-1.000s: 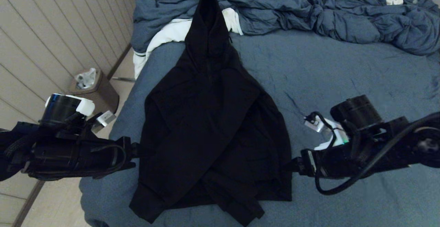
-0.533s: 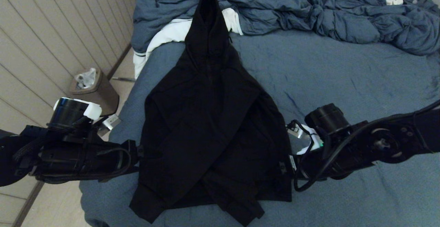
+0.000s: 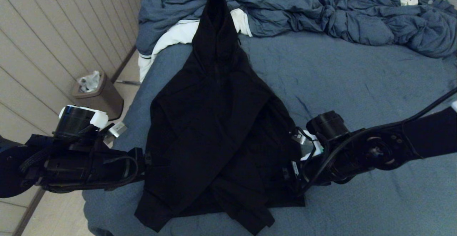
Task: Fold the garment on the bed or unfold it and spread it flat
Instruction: Fold the black sweatshirt
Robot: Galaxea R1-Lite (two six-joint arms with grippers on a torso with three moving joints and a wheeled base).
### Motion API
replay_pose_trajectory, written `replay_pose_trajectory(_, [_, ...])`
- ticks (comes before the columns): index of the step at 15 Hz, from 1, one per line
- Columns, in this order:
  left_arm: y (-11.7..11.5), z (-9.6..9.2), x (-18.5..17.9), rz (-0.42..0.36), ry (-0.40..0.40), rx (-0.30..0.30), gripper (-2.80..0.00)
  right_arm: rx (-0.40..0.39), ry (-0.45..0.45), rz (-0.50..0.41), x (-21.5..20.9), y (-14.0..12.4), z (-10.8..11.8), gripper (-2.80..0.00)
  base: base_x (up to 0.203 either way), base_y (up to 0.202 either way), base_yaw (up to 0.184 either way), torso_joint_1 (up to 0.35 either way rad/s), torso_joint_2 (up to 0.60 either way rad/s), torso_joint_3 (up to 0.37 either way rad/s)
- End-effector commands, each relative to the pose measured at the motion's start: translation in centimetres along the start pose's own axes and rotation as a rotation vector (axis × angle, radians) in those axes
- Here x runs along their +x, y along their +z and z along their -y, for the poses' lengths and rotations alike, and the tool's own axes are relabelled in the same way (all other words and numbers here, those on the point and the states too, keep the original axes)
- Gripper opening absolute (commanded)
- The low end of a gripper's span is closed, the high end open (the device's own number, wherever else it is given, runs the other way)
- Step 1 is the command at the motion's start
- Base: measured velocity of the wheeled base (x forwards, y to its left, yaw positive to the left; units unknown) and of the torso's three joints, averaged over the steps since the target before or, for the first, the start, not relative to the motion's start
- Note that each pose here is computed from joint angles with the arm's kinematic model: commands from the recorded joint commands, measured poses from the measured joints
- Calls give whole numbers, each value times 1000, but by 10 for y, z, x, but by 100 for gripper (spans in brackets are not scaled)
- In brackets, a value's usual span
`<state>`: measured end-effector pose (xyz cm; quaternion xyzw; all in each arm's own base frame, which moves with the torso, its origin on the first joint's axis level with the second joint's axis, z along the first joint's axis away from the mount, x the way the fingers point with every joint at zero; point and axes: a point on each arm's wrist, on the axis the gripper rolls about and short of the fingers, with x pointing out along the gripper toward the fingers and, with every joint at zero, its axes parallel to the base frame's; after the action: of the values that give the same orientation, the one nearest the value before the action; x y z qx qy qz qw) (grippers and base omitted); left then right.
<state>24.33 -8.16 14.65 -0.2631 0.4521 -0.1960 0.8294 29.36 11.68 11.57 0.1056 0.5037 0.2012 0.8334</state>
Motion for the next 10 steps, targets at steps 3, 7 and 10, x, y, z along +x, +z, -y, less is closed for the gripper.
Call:
replay_pose_trajectory(3, [0, 0, 0, -2, -3, -4, 0, 1, -6, 1, 1, 1, -1, 0, 0, 0, 0, 0, 0, 0])
replay_pose_trajectory(7, [-1, 0, 0, -3, -3, -6, 0, -4, 0, 13, -1, 4, -3, 0, 0, 0, 0, 0, 0, 0])
replay_pose_trajectory(10, [-1, -1, 0, -1, -3, -5, 0, -17, -45, 25, -3, 1, -7, 0, 0, 0, 0, 0, 0, 0])
